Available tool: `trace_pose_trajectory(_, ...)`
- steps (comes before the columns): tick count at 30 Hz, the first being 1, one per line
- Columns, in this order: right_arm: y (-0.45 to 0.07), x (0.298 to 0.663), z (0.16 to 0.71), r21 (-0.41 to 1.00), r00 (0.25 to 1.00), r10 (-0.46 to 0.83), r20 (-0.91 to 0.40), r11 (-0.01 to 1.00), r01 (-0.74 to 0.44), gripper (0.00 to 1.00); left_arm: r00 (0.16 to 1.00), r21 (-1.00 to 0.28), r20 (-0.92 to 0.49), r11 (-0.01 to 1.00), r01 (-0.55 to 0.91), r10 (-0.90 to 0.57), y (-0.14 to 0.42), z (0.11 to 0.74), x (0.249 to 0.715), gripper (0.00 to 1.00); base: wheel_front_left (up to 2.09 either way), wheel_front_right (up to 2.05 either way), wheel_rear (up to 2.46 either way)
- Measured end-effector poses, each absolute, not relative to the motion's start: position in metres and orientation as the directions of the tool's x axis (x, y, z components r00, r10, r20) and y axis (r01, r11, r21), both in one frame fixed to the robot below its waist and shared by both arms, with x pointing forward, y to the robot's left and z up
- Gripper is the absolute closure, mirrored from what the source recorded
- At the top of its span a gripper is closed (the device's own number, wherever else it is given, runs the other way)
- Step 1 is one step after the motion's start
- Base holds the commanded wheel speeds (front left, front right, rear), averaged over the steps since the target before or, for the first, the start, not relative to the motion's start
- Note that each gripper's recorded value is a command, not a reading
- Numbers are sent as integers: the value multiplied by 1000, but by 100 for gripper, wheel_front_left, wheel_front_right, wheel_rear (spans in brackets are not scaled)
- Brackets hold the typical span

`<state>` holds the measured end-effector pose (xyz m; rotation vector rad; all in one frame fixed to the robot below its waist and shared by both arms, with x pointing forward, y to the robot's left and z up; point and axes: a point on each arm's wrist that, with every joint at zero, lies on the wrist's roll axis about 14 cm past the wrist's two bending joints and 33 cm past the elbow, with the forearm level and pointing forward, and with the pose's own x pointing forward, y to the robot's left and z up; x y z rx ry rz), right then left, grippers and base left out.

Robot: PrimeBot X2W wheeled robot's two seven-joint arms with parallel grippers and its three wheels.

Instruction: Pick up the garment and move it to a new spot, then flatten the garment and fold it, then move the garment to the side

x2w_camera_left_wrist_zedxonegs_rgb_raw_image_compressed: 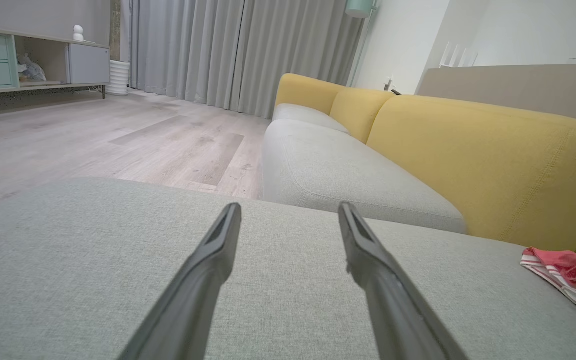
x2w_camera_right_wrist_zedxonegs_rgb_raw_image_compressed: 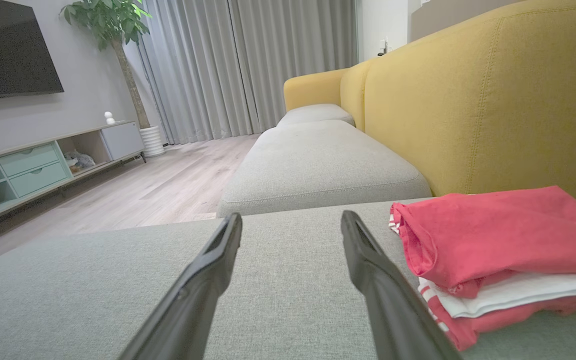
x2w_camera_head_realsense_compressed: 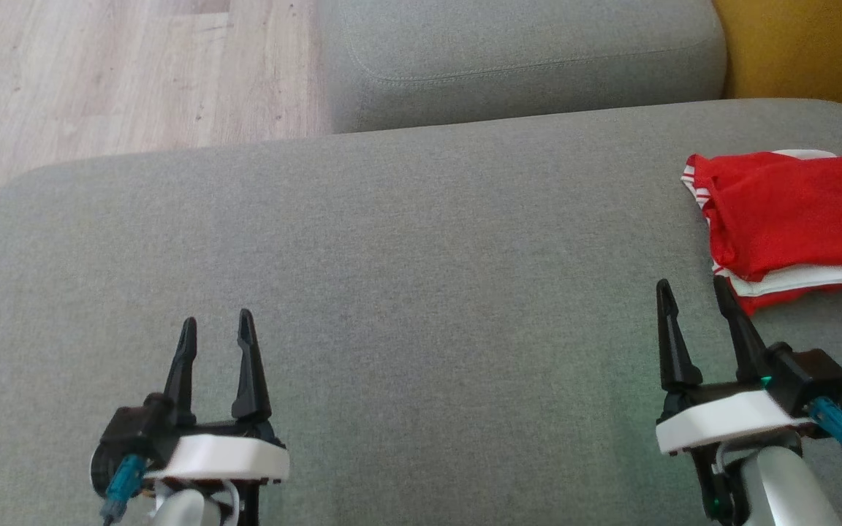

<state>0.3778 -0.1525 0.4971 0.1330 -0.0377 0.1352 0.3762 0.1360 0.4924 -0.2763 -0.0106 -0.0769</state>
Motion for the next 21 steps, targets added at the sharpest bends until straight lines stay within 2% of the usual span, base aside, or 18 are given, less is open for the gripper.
trace_pose_trajectory(15, -151, 377, 495, 131, 990, 137, 39, 981, -141, 0, 997, -329, 6, 941, 71, -74, 137, 487, 378, 0, 0, 0, 0)
trace_pose_trajectory(16, -151, 377, 495, 131, 990, 137, 39, 981, -141, 100, 997, -338, 5, 939, 69, -71, 137, 487, 378, 100, 0, 0, 0)
trace_pose_trajectory(21, -153, 360, 458, 144, 988, 130, -77, 982, -118, 100, 992, -338, -101, 941, 32, -70, 138, 454, 363, 100, 0, 0, 0)
